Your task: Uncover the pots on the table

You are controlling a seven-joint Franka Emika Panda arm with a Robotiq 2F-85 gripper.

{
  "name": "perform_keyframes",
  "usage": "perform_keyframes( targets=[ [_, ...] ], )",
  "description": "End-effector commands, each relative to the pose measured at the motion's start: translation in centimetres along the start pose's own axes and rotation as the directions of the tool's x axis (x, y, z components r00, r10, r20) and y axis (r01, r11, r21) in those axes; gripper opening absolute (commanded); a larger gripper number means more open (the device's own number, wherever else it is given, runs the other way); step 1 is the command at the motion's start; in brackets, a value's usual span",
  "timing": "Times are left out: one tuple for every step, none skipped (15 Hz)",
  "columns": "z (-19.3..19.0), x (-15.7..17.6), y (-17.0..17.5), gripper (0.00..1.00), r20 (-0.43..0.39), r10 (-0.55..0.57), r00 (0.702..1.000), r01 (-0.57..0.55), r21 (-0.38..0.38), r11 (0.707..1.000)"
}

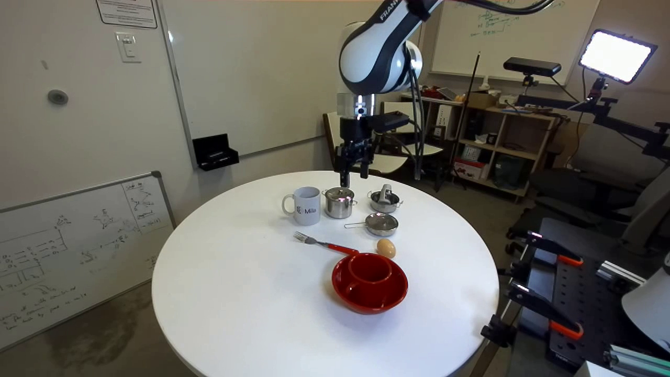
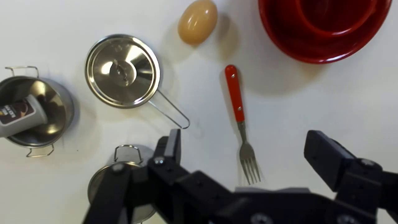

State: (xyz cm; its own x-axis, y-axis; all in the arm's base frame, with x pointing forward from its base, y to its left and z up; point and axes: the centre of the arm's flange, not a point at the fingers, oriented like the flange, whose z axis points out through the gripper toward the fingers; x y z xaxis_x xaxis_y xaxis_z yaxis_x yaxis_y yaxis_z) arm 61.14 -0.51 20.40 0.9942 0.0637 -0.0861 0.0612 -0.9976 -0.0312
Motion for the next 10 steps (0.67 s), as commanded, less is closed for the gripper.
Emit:
perform_keyframes(
  targets=[
    [2.7,4.3,2.5,1.00,-0.067,0.047,0.997,-0.050,-0.048,0.998],
    [3.2,4.9,3.2,1.00,-0.077,0.059,0.995,-0.064,-0.059,0.996],
    [3.8,5.7,4.1,1.00,-0.089,0.077,0.993,-0.083,-0.070,0.994],
    [4.1,6.3,4.8,1.00,-0.098,0.092,0.991,-0.100,-0.079,0.992],
    [4.5,6.9,5.5,1.00,-0.107,0.105,0.989,-0.115,-0.090,0.989],
    [4.7,7.5,6.1,1.00,-0.114,0.116,0.987,-0.127,-0.096,0.987],
    [5.0,8.2,6.8,1.00,-0.119,0.127,0.985,-0.139,-0.101,0.985],
    [5.2,8.7,7.2,1.00,-0.126,0.137,0.983,-0.150,-0.107,0.983],
    [5.4,9.4,7.8,1.00,-0.136,0.146,0.980,-0.162,-0.109,0.981],
    [5.5,9.8,8.2,1.00,-0.142,0.152,0.978,-0.169,-0.112,0.979]
  ],
)
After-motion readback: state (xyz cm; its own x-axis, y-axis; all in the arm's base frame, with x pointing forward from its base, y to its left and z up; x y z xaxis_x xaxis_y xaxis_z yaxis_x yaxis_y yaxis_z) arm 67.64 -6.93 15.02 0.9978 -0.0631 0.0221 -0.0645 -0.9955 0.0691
